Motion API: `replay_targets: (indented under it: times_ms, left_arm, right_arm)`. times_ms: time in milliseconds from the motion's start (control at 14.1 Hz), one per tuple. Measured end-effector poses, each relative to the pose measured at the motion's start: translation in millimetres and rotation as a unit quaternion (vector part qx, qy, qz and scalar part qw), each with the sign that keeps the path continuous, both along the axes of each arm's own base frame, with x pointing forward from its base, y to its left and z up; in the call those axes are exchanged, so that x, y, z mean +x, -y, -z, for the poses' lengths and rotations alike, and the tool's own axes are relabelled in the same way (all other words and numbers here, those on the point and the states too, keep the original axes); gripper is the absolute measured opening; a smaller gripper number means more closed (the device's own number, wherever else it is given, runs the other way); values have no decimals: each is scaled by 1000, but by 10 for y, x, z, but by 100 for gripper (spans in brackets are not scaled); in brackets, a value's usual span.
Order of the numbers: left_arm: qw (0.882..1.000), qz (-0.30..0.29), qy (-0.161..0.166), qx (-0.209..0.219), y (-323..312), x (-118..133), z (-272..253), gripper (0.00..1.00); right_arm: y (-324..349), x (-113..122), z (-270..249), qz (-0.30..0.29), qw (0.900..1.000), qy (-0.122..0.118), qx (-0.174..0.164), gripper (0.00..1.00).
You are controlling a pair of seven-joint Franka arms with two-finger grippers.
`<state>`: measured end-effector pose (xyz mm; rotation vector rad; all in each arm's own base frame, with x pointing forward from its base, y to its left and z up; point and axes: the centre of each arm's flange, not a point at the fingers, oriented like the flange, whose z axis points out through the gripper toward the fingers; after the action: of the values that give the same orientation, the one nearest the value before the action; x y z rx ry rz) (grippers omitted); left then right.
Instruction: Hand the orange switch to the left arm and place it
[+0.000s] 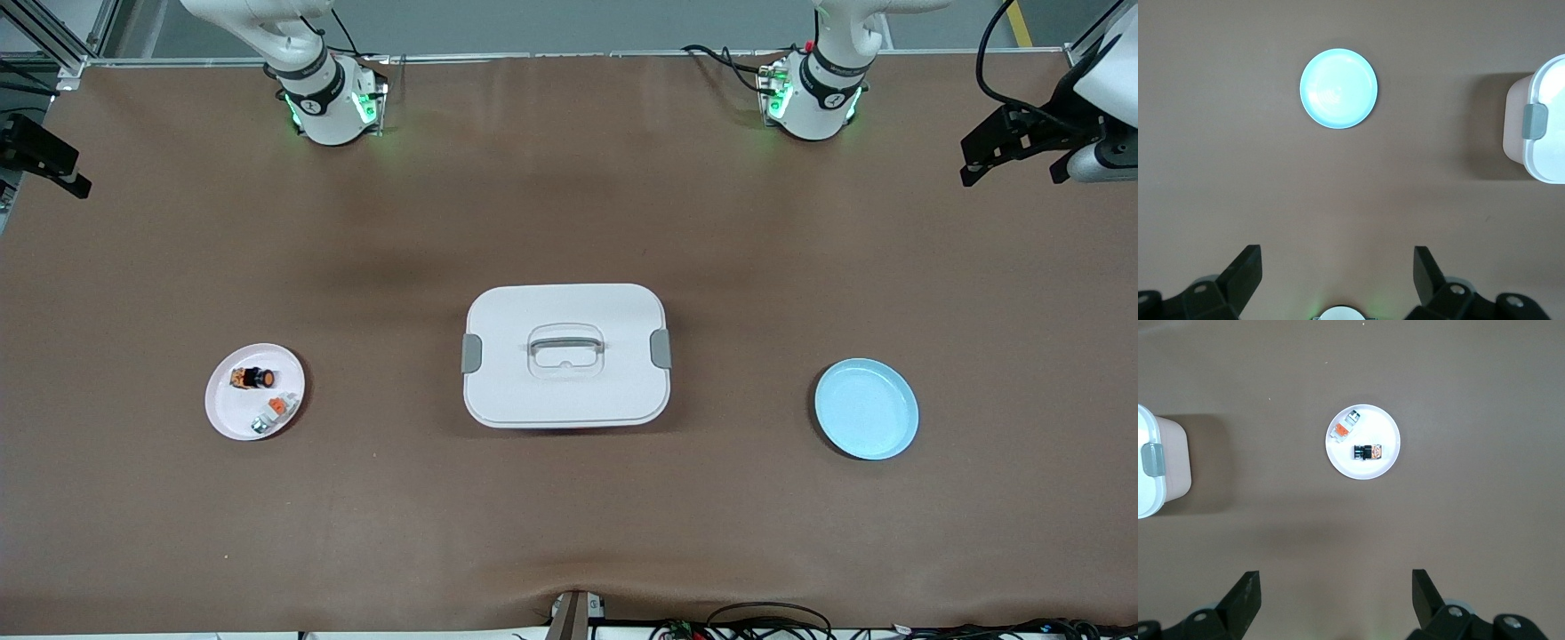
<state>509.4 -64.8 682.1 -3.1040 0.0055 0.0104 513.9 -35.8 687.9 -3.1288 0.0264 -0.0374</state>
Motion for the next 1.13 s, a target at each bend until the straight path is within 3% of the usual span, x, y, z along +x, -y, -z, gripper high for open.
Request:
replay_targets:
  times_ms: [1132]
  left_arm:
    - [1000,0,-5,-1,7,89,60,100]
  right_arm:
    - [114,41,90,11,1000,-9,-2,100]
